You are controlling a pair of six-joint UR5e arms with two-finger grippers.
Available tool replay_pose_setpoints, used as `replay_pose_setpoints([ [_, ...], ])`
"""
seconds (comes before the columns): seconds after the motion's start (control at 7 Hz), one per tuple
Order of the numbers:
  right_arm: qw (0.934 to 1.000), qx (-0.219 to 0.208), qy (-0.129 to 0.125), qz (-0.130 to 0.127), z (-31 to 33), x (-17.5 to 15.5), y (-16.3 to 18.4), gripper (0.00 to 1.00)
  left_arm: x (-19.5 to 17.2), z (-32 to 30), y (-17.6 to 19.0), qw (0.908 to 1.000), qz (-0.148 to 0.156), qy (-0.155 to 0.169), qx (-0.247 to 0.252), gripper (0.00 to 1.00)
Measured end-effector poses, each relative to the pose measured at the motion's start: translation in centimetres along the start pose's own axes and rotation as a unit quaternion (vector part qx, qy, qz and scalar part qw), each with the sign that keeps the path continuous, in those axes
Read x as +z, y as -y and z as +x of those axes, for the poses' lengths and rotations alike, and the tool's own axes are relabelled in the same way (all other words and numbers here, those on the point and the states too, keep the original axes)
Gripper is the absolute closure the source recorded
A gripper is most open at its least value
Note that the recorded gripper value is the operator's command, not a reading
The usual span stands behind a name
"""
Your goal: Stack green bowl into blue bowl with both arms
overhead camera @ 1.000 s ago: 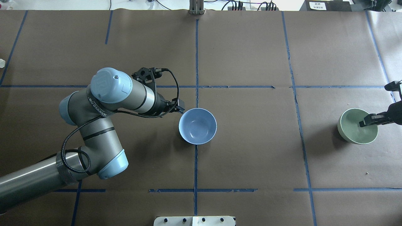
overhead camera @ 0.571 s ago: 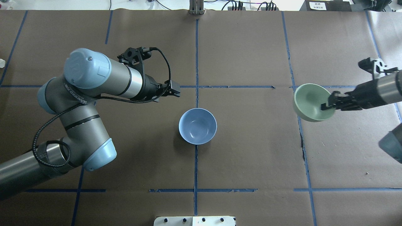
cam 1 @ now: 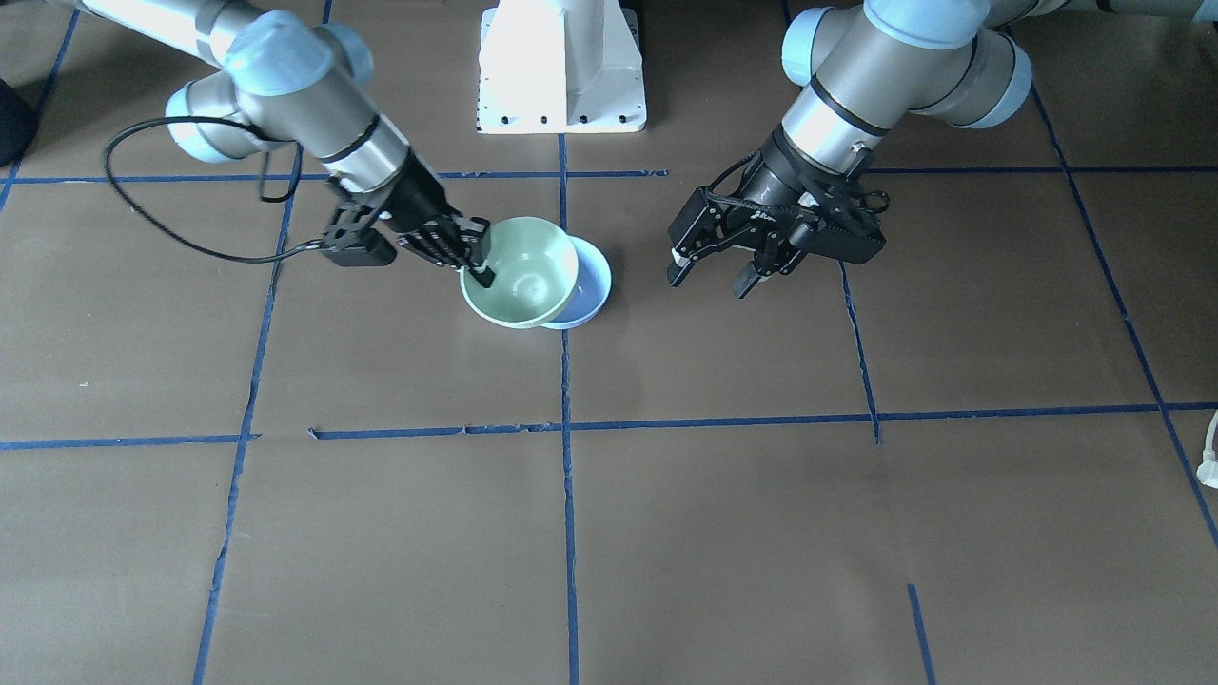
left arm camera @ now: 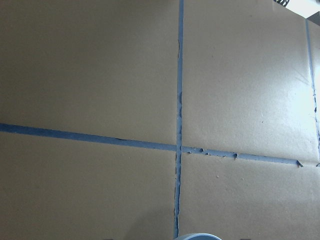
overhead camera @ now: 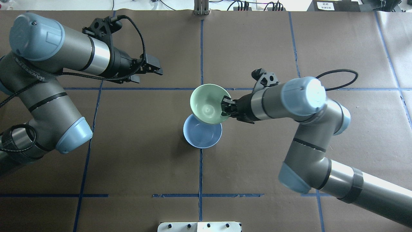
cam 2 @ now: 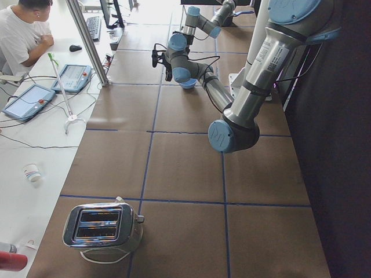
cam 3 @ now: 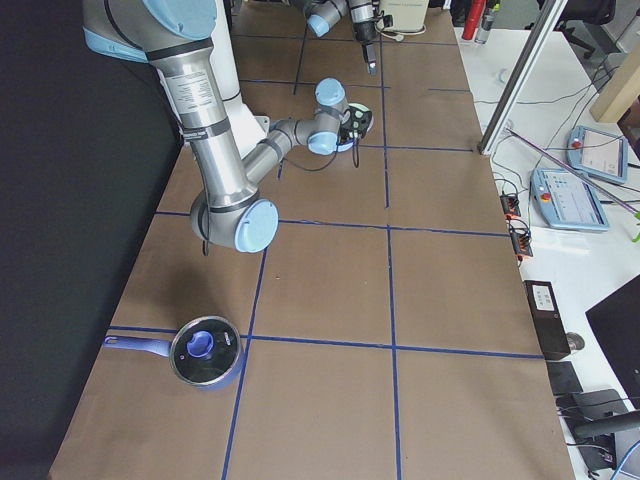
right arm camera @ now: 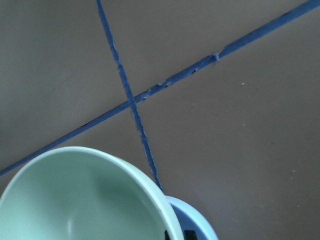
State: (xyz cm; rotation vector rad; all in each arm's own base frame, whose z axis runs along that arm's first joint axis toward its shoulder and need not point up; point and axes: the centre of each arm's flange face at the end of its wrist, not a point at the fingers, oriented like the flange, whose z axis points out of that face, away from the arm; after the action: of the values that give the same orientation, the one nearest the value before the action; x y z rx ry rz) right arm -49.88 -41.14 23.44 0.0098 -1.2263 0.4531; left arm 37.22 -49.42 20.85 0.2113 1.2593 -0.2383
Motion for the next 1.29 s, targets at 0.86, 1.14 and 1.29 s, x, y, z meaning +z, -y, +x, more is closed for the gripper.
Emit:
replay_pose_setpoints([
  [0.86,0.9993,-0.001,-0.030,0.024,-1.8,3.2,-3.6,1.00,0.3,0.0,0.2,1.0000,-0.002,0.000,-0.002,0.08],
  [1.14,0.9990,-0.002,-0.039,0.021,-0.4,3.1,-3.9,0.99,0.3,0.0,0.1,1.0000,-0.002,0.000,-0.001,0.08],
  [1.29,0.9989,-0.002,-0.042,0.020,0.2,3.0,-4.0,0.84,0.4,0.0,0.1,1.0000,-0.003,0.001,-0.001,0.08],
])
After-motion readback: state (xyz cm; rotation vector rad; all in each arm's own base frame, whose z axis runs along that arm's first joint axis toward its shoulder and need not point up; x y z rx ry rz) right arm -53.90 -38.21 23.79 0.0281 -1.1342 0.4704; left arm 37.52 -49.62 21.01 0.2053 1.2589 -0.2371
